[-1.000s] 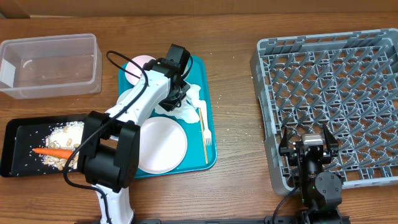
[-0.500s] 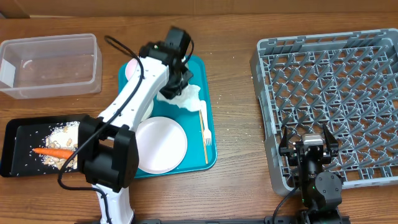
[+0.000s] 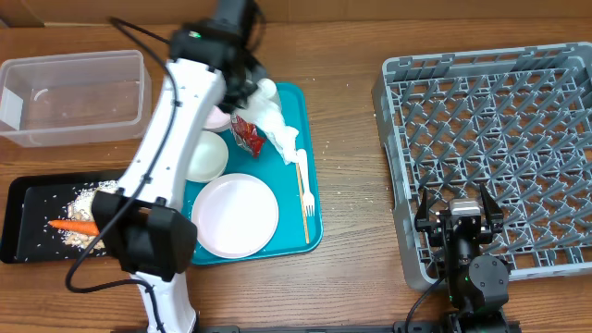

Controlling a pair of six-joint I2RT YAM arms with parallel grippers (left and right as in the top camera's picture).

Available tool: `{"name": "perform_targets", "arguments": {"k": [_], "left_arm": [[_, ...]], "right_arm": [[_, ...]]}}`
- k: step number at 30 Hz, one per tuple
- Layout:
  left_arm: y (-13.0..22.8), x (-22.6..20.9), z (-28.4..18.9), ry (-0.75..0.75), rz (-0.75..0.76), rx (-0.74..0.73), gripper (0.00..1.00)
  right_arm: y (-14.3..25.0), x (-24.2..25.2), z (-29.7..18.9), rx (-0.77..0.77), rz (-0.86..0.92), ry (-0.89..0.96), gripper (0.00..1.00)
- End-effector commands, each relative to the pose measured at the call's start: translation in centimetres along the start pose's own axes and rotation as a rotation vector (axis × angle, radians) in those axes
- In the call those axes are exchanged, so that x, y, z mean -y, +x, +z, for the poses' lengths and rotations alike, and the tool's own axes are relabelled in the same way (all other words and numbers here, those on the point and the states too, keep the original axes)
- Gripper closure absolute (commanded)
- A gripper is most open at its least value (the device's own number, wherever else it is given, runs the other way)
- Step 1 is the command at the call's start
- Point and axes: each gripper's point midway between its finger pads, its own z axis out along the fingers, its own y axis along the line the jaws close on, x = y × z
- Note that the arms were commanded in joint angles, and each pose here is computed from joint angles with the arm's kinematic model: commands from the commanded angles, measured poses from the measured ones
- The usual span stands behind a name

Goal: Sort waste into correct bins and load items into the dishwasher rack
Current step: 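Carry the tissues with the left gripper and release into the clear bin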

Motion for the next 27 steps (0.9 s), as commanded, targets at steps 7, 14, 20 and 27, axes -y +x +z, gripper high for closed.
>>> {"name": "perform_targets", "arguments": {"k": [7,14,20,27], "left_arm": [[-15.5,-8.9,-1.4,-0.029,-0.291,0.259,0.96],[-23.4,-15.5,-2.1,-0.010,-0.464,0.410,0.93],[-26.3,-19.3,-0.7,-0.041,-0.513,0.441,0.82],[-26.8,-21.8,1.3,-0.102,-0.461,0.413,0.14]], "right_arm": [[0.4,0.1,0.1,-0.007,0.000,0.007,0.00],[0.4,0.1,0.1,-0.007,0.000,0.007,0.00],[0.4,0.1,0.1,-0.007,0.000,0.007,0.00],[0.4,0.1,0.1,-0.007,0.000,0.007,0.00]]}}
